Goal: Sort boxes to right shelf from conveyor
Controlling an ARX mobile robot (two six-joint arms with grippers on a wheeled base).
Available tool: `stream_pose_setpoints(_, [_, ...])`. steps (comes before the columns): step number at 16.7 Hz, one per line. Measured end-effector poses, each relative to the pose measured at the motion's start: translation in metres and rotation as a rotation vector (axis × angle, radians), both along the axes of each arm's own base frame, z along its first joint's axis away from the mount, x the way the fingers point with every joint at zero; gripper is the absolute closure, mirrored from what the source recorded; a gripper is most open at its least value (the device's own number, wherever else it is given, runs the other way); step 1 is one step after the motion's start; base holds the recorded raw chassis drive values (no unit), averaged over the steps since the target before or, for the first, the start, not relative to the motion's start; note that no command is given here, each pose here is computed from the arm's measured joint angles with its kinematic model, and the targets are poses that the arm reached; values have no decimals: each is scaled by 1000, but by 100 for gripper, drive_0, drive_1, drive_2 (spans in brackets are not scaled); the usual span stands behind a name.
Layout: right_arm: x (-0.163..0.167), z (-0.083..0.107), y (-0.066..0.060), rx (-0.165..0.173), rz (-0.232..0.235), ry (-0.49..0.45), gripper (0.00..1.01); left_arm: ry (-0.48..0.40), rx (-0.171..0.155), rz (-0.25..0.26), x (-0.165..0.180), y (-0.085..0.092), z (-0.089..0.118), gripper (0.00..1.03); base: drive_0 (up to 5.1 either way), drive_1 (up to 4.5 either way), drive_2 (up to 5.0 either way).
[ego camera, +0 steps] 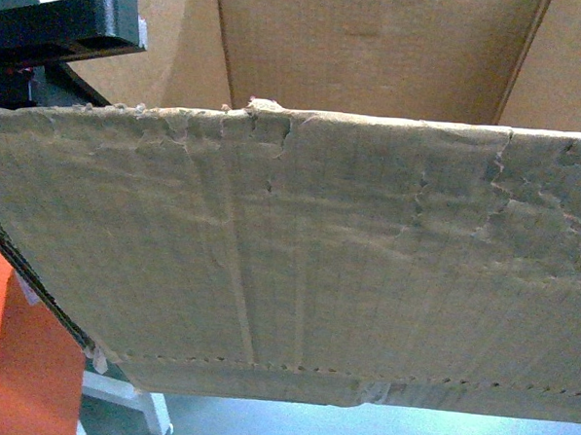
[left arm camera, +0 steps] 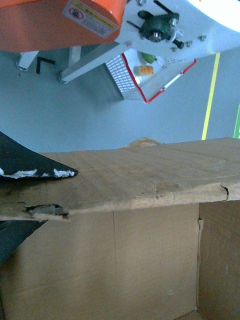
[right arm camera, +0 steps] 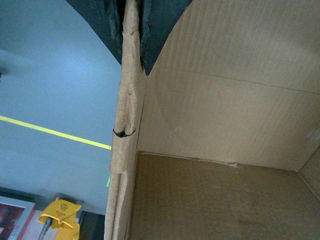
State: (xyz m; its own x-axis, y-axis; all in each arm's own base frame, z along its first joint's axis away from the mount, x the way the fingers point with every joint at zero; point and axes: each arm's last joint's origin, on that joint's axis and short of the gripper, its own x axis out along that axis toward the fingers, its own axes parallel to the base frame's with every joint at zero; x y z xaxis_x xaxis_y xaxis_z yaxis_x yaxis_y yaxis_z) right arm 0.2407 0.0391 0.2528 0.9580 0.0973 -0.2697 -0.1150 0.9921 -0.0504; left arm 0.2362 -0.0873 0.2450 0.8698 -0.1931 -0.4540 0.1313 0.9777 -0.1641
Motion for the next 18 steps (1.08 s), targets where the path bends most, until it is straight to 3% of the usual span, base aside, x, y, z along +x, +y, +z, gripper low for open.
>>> stream_pose_setpoints(18, [0,0,0,0,0,0,98,0,0,0,0,0,0,99,-131,-131,-131])
